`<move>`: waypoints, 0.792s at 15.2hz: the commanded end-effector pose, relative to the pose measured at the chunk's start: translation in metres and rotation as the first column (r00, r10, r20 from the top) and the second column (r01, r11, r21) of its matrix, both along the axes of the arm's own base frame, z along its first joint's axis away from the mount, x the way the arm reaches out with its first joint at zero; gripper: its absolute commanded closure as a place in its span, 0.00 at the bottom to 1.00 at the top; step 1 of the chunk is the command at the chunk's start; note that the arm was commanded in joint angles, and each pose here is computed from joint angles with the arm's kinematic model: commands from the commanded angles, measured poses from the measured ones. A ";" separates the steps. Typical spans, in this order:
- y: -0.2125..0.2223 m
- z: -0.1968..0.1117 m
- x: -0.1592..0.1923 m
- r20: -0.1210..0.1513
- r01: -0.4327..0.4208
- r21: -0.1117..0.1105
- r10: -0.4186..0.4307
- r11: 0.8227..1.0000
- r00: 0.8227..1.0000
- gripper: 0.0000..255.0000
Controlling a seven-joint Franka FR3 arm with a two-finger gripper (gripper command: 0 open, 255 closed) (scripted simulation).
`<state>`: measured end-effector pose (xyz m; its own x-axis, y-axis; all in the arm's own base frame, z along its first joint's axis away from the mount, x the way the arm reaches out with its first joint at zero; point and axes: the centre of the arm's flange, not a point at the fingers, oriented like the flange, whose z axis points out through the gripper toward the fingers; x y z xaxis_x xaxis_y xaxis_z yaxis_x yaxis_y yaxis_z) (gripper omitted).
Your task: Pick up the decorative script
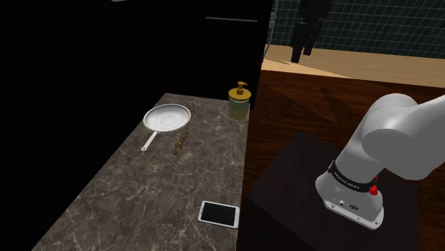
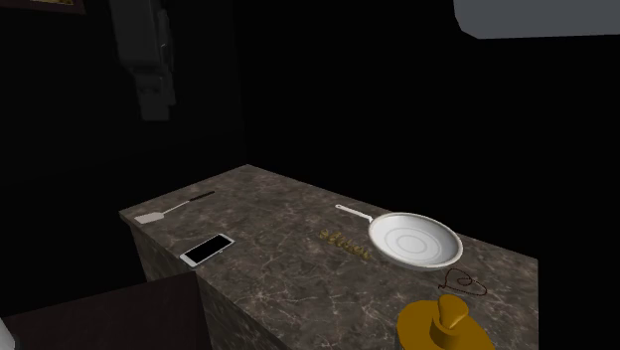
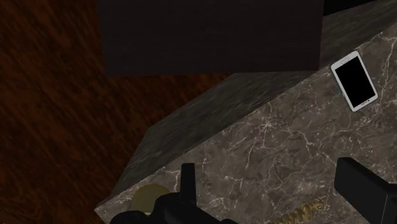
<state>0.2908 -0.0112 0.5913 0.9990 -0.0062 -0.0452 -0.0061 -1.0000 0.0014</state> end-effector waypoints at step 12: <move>0.079 -0.097 0.070 0.002 0.210 0.004 -0.210 0.978 0.978 0.00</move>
<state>0.3554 0.0620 0.5015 0.9800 -0.1937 -0.0448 -0.1940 -0.9810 -0.0016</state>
